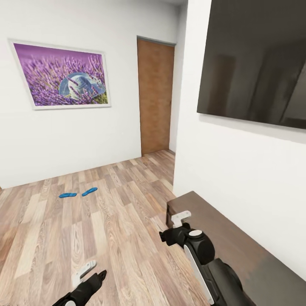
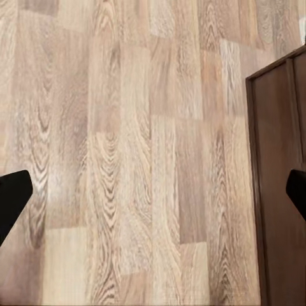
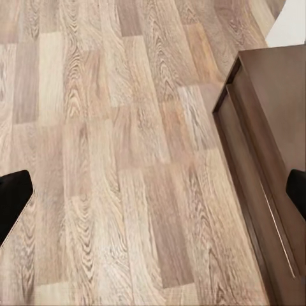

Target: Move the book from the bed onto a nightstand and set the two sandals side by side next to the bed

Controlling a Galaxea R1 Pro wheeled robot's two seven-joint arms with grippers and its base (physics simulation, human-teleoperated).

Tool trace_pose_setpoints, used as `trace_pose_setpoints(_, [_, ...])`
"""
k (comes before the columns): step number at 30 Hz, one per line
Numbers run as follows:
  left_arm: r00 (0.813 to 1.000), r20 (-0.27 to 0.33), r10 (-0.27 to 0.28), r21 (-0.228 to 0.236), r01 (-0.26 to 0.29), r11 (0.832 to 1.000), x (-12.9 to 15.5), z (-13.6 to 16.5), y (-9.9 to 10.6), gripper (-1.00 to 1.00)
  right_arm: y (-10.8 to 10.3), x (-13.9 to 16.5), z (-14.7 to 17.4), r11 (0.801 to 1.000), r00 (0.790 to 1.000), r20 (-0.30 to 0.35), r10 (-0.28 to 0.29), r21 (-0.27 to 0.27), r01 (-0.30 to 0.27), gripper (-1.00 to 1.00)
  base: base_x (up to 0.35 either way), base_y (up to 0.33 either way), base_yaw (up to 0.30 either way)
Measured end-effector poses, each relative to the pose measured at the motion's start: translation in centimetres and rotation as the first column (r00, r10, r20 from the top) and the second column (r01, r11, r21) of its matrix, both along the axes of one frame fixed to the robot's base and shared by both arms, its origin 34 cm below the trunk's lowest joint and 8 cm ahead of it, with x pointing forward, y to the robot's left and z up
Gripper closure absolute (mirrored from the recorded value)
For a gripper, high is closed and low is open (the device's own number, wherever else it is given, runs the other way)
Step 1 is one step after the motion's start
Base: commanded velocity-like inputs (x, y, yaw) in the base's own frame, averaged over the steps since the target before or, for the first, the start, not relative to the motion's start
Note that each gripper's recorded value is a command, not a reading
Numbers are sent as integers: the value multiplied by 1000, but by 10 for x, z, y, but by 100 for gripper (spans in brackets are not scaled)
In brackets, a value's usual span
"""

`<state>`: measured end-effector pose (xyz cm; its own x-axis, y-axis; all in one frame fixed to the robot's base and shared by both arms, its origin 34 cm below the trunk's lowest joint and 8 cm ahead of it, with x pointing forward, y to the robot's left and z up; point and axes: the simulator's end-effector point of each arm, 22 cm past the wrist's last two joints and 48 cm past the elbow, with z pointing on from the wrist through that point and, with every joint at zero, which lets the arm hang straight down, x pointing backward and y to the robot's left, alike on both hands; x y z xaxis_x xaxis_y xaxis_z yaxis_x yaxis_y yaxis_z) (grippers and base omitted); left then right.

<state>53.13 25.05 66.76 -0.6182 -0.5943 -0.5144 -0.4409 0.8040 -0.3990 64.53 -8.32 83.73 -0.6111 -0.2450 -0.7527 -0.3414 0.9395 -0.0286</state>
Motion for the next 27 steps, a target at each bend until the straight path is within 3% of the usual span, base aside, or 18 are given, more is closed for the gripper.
trace_pose_setpoints(5, [999, -9, 32, 1, -32, 999, -4, -3, 12, -100, 1, 0, -2, 1000, 1000, -5, 2, -1, -2, -100, 317, 24, 260])
trace_pose_setpoints(27, [999, -26, 41, 1, -41, 999, -8, -10, 15, -100, 3, -1, -12, 1000, 1000, -26, 5, -2, -5, -100, 325, 2, 255])
